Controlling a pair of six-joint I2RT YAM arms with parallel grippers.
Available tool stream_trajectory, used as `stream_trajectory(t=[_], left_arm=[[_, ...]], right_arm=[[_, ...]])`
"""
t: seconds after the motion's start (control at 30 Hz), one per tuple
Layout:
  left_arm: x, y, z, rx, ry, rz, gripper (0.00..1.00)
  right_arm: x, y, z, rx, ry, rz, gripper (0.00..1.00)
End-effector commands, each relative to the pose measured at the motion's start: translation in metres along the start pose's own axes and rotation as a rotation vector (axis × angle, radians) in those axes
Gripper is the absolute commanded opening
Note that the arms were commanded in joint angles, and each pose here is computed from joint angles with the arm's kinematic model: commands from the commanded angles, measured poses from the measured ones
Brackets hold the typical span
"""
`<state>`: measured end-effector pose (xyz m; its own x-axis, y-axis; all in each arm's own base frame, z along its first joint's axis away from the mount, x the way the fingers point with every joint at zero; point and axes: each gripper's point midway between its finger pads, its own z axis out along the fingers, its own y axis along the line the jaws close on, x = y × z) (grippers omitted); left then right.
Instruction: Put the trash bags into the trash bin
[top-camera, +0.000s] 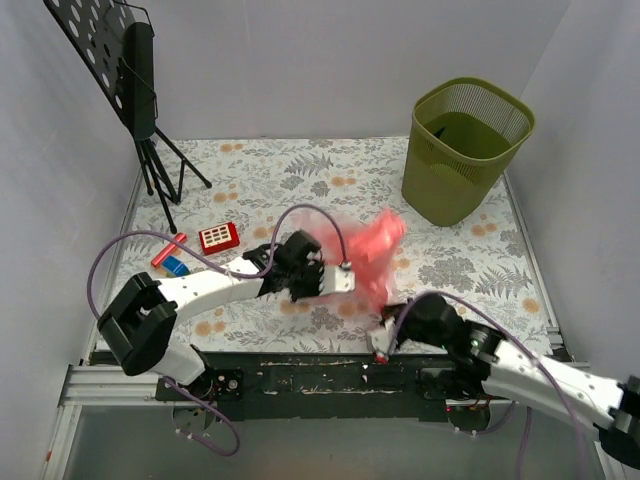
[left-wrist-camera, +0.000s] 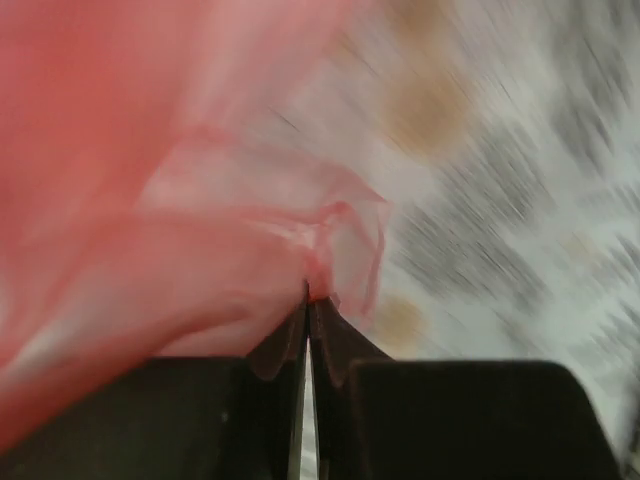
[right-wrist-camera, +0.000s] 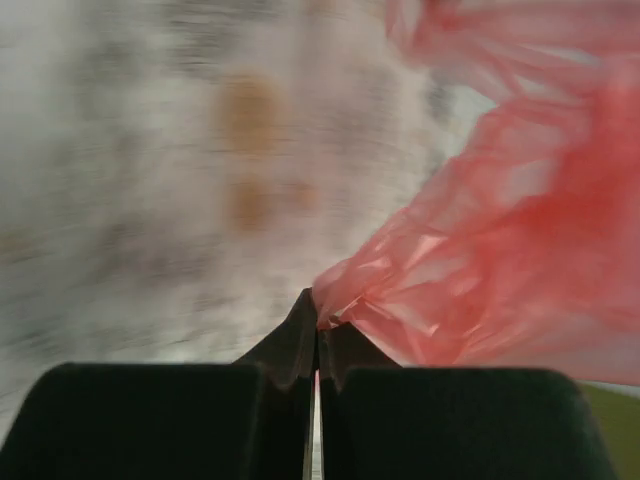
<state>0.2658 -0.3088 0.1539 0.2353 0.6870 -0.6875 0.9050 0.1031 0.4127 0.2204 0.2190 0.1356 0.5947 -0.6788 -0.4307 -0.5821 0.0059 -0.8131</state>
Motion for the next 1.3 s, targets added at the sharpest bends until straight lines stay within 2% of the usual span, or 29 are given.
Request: stream_trajectory(t=[0.0, 0.13, 0.2, 0.27, 0.4, 0.47, 0.53, 0.63, 0.7, 0.8, 0.9, 0.97, 1.0, 1.07, 1.13, 1.17, 1.2, 1.23, 1.27], left_arm=[[0.025, -0.047, -0.046, 0.125, 0.066, -0.054, 0.0], [0.009, -0.037, -0.071, 0.049, -0.038, -0.06, 0.0], [0.002, -0.036, -0.081, 0.022, -0.079, -0.074, 0.0], [-0.002, -0.026, -0.088, -0.063, -0.107, -0.13, 0.0], [-0.021, 0.014, -0.107, -0.286, -0.192, -0.351, 0.0], [-0.033, 0.032, -0.115, -0.336, -0.222, -0.421, 0.0], [-0.046, 0.056, -0.124, -0.387, -0.263, -0.467, 0.0], [-0.056, 0.13, -0.142, -0.603, -0.29, -0.465, 0.0], [-0.054, 0.193, -0.156, -0.777, -0.26, -0.475, 0.0], [-0.074, 0.293, -0.197, -1.05, -0.301, -0.423, 0.0], [-0.13, 0.359, -0.243, -1.253, -0.442, -0.261, 0.0], [-0.18, 0.383, -0.275, -1.348, -0.586, -0.177, 0.0], [-0.207, 0.388, -0.293, -1.387, -0.665, -0.136, 0.0], [-0.251, 0.382, -0.327, -1.461, -0.813, -0.058, 0.0], [-0.269, 0.356, -0.348, -1.529, -0.908, -0.002, 0.0], [-0.267, 0.335, -0.339, -1.496, -0.925, 0.011, 0.0], [-0.254, 0.31, -0.298, -1.366, -0.879, 0.061, 0.0], [-0.24, 0.264, -0.25, -1.087, -0.824, 0.123, 0.0], [-0.192, 0.185, -0.158, -0.626, -0.641, 0.278, 0.0]], right_arm=[[-0.058, 0.017, -0.07, 0.021, -0.267, 0.011, 0.01], [-0.057, -0.005, -0.094, 0.015, -0.2, 0.067, 0.01], [-0.059, -0.021, -0.098, 0.042, -0.163, 0.164, 0.01], [-0.058, -0.034, -0.097, 0.068, -0.118, 0.267, 0.01], [-0.066, -0.07, -0.093, 0.173, -0.102, 0.381, 0.01], [-0.07, -0.098, -0.091, 0.262, -0.101, 0.399, 0.01], [-0.079, -0.123, -0.084, 0.316, -0.105, 0.338, 0.01], [-0.078, -0.175, -0.067, 0.434, -0.084, 0.211, 0.01], [-0.056, -0.224, -0.058, 0.498, -0.067, 0.203, 0.01], [0.015, -0.314, -0.042, 0.684, 0.132, 0.158, 0.01], [0.044, -0.424, -0.033, 0.897, 0.232, 0.117, 0.01], [0.021, -0.495, -0.054, 1.092, 0.2, 0.1, 0.01], [-0.007, -0.523, -0.074, 1.209, 0.134, 0.087, 0.01], [-0.056, -0.548, -0.113, 1.38, 0.009, 0.005, 0.01], [-0.095, -0.539, -0.155, 1.554, -0.113, -0.077, 0.01], [-0.106, -0.52, -0.167, 1.595, -0.144, -0.114, 0.01], [-0.102, -0.491, -0.152, 1.542, -0.11, -0.135, 0.01], [-0.091, -0.451, -0.14, 1.452, -0.066, -0.087, 0.01], [-0.049, -0.352, -0.055, 0.97, 0.057, -0.055, 0.01]])
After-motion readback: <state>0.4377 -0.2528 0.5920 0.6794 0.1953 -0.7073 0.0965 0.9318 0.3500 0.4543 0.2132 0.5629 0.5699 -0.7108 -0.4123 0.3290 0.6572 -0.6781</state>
